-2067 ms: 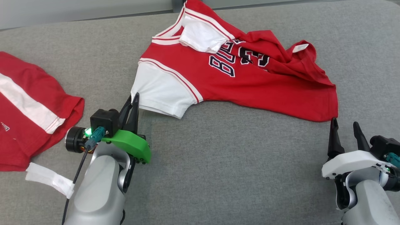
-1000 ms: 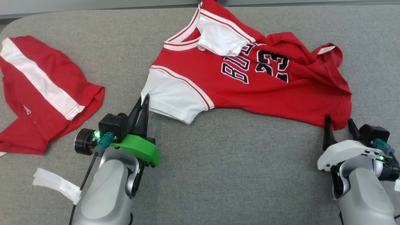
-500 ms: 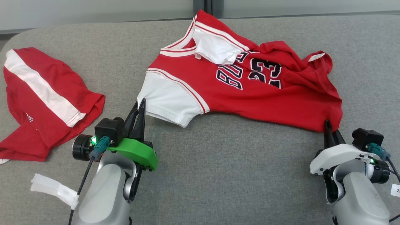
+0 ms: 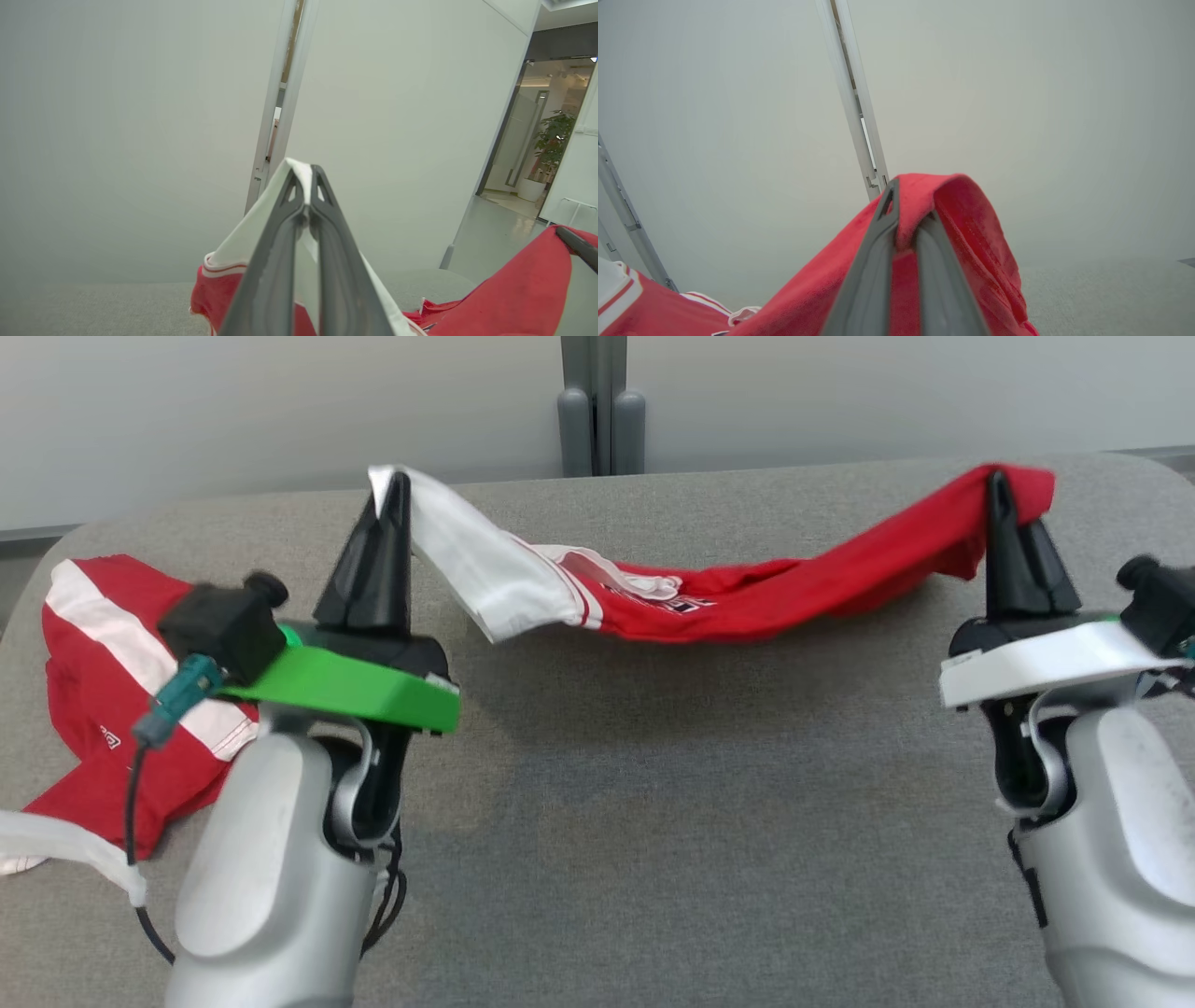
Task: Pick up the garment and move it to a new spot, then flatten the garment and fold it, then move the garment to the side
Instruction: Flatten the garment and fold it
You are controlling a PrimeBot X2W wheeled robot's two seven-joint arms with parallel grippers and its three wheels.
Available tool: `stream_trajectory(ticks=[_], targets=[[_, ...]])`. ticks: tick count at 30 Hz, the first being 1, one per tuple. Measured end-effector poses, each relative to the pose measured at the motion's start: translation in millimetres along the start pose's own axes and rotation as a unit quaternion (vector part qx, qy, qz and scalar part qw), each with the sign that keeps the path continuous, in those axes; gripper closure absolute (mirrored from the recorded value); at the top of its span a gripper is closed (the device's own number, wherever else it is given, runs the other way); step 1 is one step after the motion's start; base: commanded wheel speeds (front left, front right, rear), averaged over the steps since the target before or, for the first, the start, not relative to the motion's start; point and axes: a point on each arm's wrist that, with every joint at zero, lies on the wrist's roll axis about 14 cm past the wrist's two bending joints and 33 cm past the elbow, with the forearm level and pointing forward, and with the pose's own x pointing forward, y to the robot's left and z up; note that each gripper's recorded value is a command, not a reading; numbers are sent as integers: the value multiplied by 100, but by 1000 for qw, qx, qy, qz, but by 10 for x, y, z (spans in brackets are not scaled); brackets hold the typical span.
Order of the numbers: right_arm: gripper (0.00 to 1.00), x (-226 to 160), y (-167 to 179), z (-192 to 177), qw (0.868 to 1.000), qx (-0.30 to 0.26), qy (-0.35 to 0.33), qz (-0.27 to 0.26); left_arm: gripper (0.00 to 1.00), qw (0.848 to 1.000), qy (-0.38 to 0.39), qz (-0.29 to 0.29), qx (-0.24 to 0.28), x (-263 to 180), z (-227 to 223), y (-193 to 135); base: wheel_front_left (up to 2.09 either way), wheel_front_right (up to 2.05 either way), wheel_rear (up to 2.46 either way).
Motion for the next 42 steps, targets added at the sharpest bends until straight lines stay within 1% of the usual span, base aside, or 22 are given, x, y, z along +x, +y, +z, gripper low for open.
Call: stream_trajectory(ticks=[4, 7, 9, 11, 13, 16, 18, 22, 24, 26, 28, 29, 30, 33, 35, 38, 42], targets=[[100, 206, 131, 757, 996, -28, -81, 34, 100, 995, -75, -57, -4, 259, 725, -370, 0, 0, 0], [100, 273, 292, 1277, 988, -53, -132, 63, 100, 987, -132, -90, 11, 356, 1270, -624, 0, 0, 0], [100, 256, 375, 1570, 982, -68, -157, 75, 100, 980, -164, -107, 31, 365, 1589, -781, 0, 0, 0], [100, 212, 420, 1805, 977, -81, -178, 80, 100, 974, -184, -121, 47, 339, 1801, -904, 0, 0, 0], [100, 159, 438, 2017, 973, -88, -196, 79, 100, 970, -198, -129, 49, 301, 1945, -992, 0, 0, 0], [100, 92, 406, 2191, 973, -88, -199, 70, 100, 967, -210, -130, 54, 247, 2094, -1042, 0, 0, 0], [100, 63, 336, 2276, 975, -86, -199, 55, 100, 967, -214, -126, 62, 236, 2171, -1019, 0, 0, 0], [100, 122, 206, 2236, 980, -87, -176, 31, 100, 969, -206, -109, 81, 339, 2193, -867, 0, 0, 0], [100, 228, 126, 2167, 982, -94, -161, 17, 100, 973, -192, -101, 84, 478, 2134, -762, 0, 0, 0], [100, 371, 100, 2079, 985, -91, -147, 14, 100, 975, -175, -96, 93, 636, 2058, -664, 0, 0, 0], [100, 585, 85, 1953, 988, -84, -130, 15, 100, 978, -157, -91, 107, 841, 1966, -541, 0, 0, 0], [100, 708, 98, 1867, 989, -80, -120, 19, 100, 975, -147, -93, 138, 946, 1906, -485, 0, 0, 0], [100, 808, 111, 1784, 990, -80, -110, 24, 100, 973, -142, -91, 159, 1032, 1861, -423, 0, 0, 0], [100, 1163, 124, 1540, 992, -85, -86, 36, 100, 974, -106, -85, 181, 1348, 1591, -193, 0, 0, 0], [100, 1426, 61, 1376, 992, -93, -75, 37, 100, 971, -96, -85, 204, 1582, 1461, -73, 0, 0, 0], [100, 1759, -39, 1161, 993, -84, -71, 31, 100, 967, -96, -79, 223, 1888, 1359, 88, 0, 0, 0], [100, 2177, -98, 972, 990, -95, -102, 34, 100, 962, -119, -60, 237, 2285, 1258, 345, 0, 0, 0]])
